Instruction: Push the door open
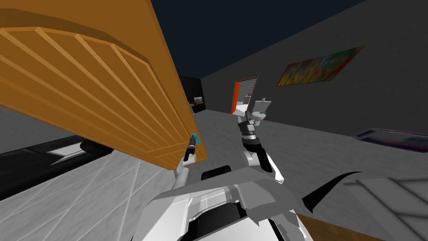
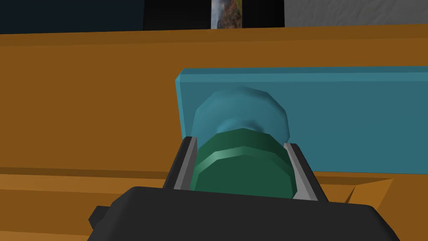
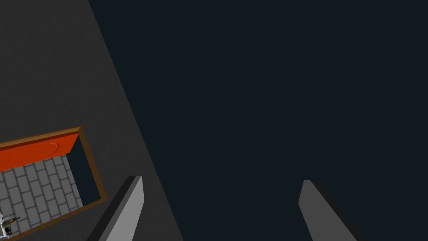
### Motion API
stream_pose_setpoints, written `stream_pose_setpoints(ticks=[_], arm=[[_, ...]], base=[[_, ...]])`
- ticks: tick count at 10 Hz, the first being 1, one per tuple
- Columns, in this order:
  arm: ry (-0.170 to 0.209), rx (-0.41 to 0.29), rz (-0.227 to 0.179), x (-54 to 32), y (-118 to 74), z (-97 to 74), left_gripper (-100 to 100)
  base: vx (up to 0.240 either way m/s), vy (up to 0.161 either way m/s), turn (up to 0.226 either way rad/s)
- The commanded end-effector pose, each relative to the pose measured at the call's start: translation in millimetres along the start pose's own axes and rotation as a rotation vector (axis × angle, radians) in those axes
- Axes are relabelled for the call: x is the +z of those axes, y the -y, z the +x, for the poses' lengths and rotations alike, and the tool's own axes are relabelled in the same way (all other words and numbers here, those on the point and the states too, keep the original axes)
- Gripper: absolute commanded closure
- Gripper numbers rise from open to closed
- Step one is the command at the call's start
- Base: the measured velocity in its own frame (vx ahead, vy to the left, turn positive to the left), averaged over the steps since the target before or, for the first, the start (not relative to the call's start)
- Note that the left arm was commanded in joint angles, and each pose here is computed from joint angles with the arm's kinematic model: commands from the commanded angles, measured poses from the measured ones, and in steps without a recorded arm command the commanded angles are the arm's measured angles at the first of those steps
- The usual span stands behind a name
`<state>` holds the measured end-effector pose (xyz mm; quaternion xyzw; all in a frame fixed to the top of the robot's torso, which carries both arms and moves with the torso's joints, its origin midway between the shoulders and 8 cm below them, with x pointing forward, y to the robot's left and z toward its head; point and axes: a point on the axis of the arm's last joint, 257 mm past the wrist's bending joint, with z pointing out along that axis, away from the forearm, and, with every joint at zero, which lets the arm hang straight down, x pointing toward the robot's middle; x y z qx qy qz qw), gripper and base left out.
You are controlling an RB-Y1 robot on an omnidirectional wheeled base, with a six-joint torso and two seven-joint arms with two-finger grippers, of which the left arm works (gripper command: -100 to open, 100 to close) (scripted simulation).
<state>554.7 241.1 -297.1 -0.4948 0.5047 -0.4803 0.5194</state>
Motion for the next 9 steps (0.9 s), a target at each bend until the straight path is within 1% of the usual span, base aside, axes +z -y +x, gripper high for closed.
stream_pose_setpoints(ticks=[1, 3, 4, 5, 6, 9], arm=[[0.029, -0.015, 0.002, 0.4, 1.6, -10.9, 100], [0.047, -0.044, -0.002, -0.7, 0.7, -9.4, 100], [0.040, -0.031, -0.007, -1.3, -2.3, -9.7, 100], [0.068, -0.010, -0.001, -1.2, 0.2, -32.7, 100], [0.073, -0.007, -0.001, -1.4, 0.5, -36.7, 100], [0.109, 0.006, 0.001, -3.1, 1.8, -60.7, 100]], base=[[0.200, -0.127, 0.091], [0.186, -0.100, 0.086], [0.080, -0.038, 0.033], [0.110, -0.070, 0.040], [0.146, -0.085, 0.061], [0.189, -0.080, 0.053]])
